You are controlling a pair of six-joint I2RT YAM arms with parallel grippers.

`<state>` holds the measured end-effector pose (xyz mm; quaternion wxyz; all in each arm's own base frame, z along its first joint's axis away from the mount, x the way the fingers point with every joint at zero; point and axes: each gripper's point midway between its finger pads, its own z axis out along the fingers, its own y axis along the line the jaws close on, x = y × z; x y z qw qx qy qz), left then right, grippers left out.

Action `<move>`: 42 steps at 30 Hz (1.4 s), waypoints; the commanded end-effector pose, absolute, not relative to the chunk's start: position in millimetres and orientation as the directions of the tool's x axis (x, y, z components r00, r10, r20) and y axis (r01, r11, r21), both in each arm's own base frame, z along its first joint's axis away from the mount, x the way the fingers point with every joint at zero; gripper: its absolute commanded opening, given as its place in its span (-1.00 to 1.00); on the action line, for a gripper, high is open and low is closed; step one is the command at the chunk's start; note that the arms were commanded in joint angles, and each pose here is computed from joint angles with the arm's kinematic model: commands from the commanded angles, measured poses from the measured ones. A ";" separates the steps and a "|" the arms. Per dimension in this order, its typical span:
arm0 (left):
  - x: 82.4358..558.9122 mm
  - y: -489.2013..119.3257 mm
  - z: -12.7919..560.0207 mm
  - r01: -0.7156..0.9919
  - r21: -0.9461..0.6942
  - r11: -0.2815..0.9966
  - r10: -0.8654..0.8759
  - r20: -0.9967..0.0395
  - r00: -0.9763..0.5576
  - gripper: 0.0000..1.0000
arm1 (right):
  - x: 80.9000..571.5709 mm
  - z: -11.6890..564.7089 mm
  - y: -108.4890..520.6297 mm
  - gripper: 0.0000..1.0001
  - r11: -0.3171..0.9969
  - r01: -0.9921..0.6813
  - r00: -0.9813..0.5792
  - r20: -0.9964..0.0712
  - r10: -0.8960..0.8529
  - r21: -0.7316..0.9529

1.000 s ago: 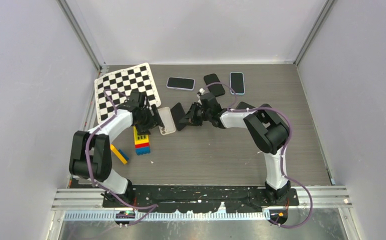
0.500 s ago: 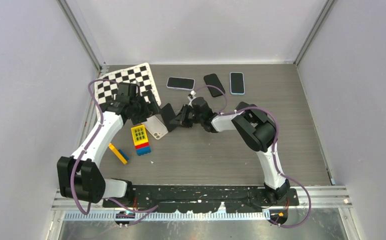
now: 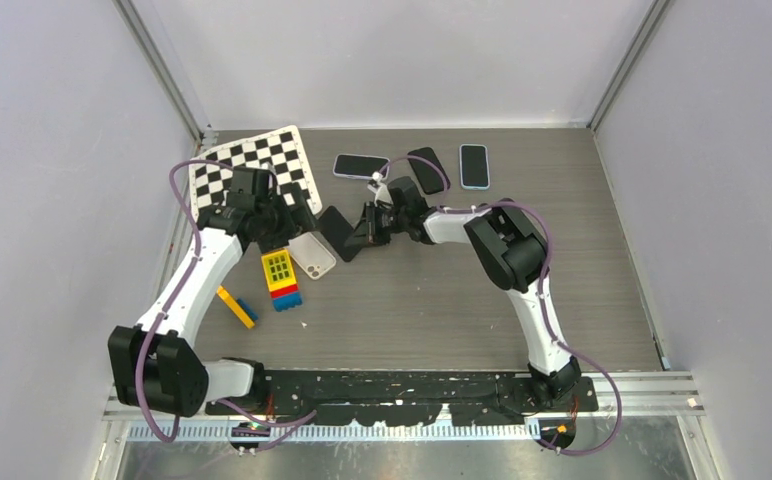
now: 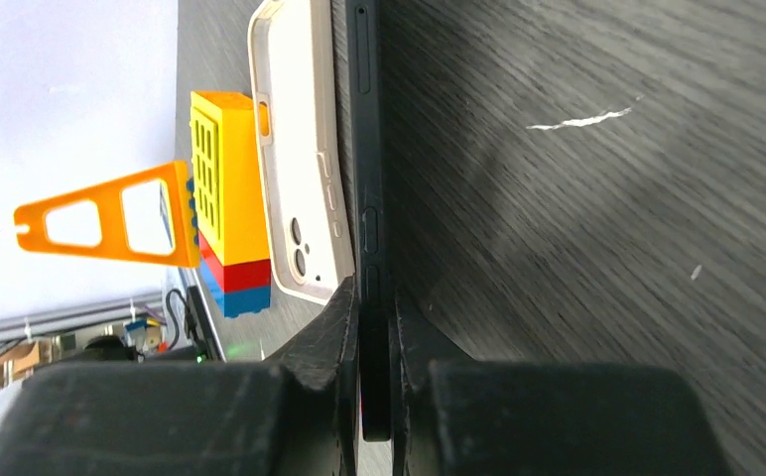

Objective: Take the phone out of the phone case
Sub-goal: Place the phone at the center of the board.

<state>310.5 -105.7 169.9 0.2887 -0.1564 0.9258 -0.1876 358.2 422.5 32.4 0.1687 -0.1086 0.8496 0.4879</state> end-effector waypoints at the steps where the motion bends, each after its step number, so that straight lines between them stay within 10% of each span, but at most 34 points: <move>1: 313.3 -96.4 192.4 -0.173 -0.419 0.891 -0.400 -0.547 -0.736 0.75 | 314.0 -14.5 421.9 -0.99 0.528 -0.286 -0.958 -0.256 -0.131 0.800; 9: 313.6 -94.6 191.5 -0.187 -0.414 0.891 -0.407 -0.546 -0.732 0.75 | 276.4 -12.5 454.0 -0.88 0.509 -0.235 -0.972 -0.212 -0.105 0.828; 16: 312.2 -86.1 194.7 -0.213 -0.384 0.898 -0.411 -0.562 -0.718 0.75 | 295.4 7.6 435.2 0.25 0.661 -0.271 -0.954 -0.286 -0.089 0.700; 21: 310.6 -62.3 201.8 -0.293 -0.311 0.904 -0.426 -0.612 -0.667 0.75 | 312.9 31.3 426.4 0.60 0.737 -0.331 -0.926 -0.353 -0.133 0.590; 28: 314.4 -57.5 211.3 -0.300 -0.314 0.901 -0.434 -0.641 -0.633 0.76 | 310.4 36.4 429.4 0.57 0.755 -0.384 -0.911 -0.352 -0.215 0.532; 42: 324.9 -66.4 206.6 -0.276 -0.335 0.901 -0.431 -0.619 -0.656 0.76 | 300.3 25.9 465.9 -0.17 0.632 -0.381 -0.924 -0.302 -0.235 0.675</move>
